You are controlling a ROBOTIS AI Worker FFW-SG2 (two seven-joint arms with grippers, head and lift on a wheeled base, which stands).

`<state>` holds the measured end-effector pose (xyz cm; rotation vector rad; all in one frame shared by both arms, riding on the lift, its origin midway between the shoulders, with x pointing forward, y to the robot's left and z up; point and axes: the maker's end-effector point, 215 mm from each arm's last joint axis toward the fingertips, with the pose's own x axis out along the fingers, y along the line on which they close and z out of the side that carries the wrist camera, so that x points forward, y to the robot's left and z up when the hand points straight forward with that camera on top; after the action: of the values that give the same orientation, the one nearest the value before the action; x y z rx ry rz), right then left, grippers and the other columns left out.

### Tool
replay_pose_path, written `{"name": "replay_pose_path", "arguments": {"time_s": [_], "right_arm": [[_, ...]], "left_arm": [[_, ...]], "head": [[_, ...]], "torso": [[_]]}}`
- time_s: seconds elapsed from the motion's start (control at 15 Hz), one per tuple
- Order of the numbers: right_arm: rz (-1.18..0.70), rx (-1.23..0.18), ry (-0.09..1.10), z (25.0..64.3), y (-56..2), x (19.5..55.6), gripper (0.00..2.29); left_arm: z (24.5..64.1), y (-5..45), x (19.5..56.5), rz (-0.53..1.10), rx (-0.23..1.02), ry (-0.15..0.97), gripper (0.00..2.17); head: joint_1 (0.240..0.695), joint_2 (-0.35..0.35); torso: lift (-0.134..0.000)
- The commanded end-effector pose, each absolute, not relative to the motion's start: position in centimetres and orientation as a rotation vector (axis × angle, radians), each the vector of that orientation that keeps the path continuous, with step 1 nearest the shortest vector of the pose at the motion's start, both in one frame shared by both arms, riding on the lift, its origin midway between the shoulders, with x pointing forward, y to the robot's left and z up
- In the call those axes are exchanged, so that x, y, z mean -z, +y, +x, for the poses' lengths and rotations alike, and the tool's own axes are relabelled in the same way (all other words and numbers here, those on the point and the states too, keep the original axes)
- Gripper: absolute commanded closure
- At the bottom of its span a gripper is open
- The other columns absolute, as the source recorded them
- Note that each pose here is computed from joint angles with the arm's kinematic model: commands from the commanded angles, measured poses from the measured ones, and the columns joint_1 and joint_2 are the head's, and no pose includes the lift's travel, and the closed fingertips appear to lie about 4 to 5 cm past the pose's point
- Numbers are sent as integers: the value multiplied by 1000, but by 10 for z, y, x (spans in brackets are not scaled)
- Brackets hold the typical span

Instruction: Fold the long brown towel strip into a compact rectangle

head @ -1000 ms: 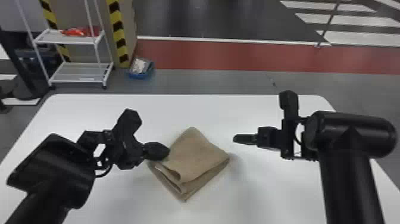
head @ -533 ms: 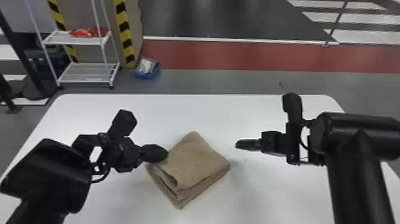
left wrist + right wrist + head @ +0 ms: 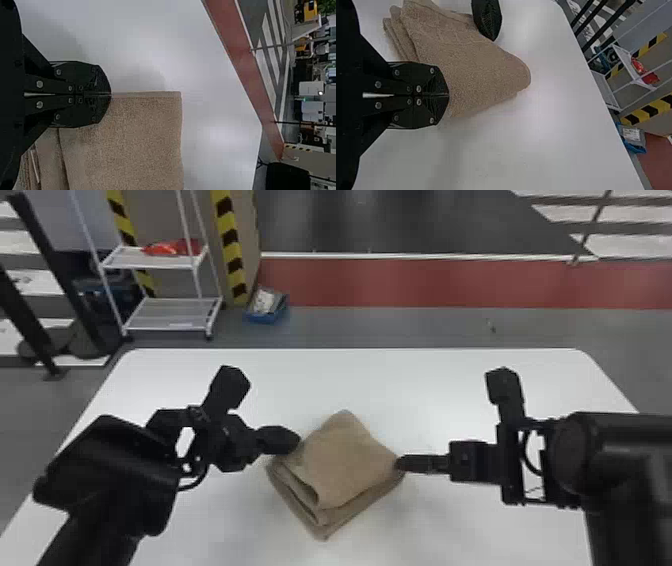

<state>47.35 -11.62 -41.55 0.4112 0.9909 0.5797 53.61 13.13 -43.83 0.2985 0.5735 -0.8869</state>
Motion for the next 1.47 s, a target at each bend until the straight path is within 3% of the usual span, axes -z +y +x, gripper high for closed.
{"name": "replay_pose_path", "arguments": {"time_s": [0.0, 0.53, 0.87, 1.13, 1.4], "right_arm": [[384, -605, 1018, 466, -101, 422, 2206], [317, -611, 1097, 465, -86, 444, 2206], [318, -570, 1123, 491, -97, 445, 2206], [297, -546, 1034, 534, -110, 437, 2206], [293, -520, 926, 580, -129, 421, 2206]], "left_arm": [[547, 147, 427, 268, 834, 549, 1929], [563, 202, 460, 367, 724, 648, 1943], [538, 203, 460, 307, 835, 716, 1943], [524, 194, 453, 283, 883, 698, 1943], [531, 173, 424, 273, 868, 606, 1946]], "head": [[695, 9], [695, 100], [695, 122], [695, 105], [695, 76]], "torso": [[-124], [-124], [-124], [-124], [-124]]}}
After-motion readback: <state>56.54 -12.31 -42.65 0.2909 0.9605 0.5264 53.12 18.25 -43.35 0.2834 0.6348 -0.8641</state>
